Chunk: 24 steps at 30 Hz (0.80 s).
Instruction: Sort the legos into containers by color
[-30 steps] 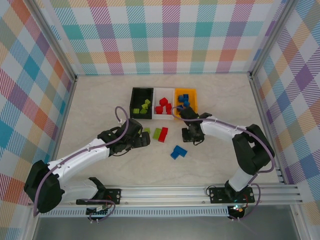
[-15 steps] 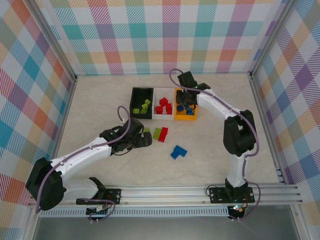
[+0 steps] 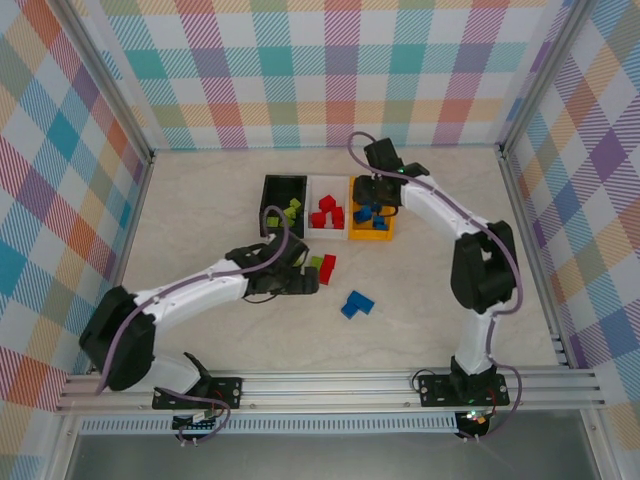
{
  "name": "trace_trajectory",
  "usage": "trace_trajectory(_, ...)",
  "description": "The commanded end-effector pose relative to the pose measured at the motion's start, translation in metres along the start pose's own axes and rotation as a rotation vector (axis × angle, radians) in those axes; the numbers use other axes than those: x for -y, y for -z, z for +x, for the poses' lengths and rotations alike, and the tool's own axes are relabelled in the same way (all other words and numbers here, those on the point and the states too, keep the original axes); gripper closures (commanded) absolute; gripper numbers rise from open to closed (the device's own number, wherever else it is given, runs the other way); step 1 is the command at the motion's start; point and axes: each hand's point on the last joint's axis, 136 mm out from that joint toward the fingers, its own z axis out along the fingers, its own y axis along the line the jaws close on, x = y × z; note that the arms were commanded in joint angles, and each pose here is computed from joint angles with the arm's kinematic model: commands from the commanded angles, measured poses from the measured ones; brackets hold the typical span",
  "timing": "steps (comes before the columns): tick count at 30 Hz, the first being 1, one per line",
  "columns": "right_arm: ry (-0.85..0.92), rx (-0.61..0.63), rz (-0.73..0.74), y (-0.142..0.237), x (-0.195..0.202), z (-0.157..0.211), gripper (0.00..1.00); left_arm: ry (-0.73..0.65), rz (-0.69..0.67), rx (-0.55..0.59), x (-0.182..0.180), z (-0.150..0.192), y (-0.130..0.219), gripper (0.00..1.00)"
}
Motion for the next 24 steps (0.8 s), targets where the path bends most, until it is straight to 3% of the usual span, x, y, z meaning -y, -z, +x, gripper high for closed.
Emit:
trace_trajectory(1, -0.027, 0.067, -0.072, 0.036, -0.006, 0.0, 0.34, -0.121, -0.052, -0.009, 0.022, -0.011, -0.007, 0.11)
trace_trajectory(7, -0.054, 0.068, -0.07, 0.051, 0.013, 0.033, 0.34, -0.237, -0.149, -0.036, 0.041, -0.024, -0.036, 0.22)
trace_trajectory(16, -0.09, 0.096, -0.068, 0.067, 0.033, 0.044, 0.34, -0.312, -0.255, -0.068, 0.048, -0.025, -0.074, 0.31)
trace_trajectory(24, -0.113, 0.116, -0.07, 0.074, 0.044, 0.041, 0.34, -0.361, -0.179, -0.092, 0.075, -0.011, -0.082, 0.41)
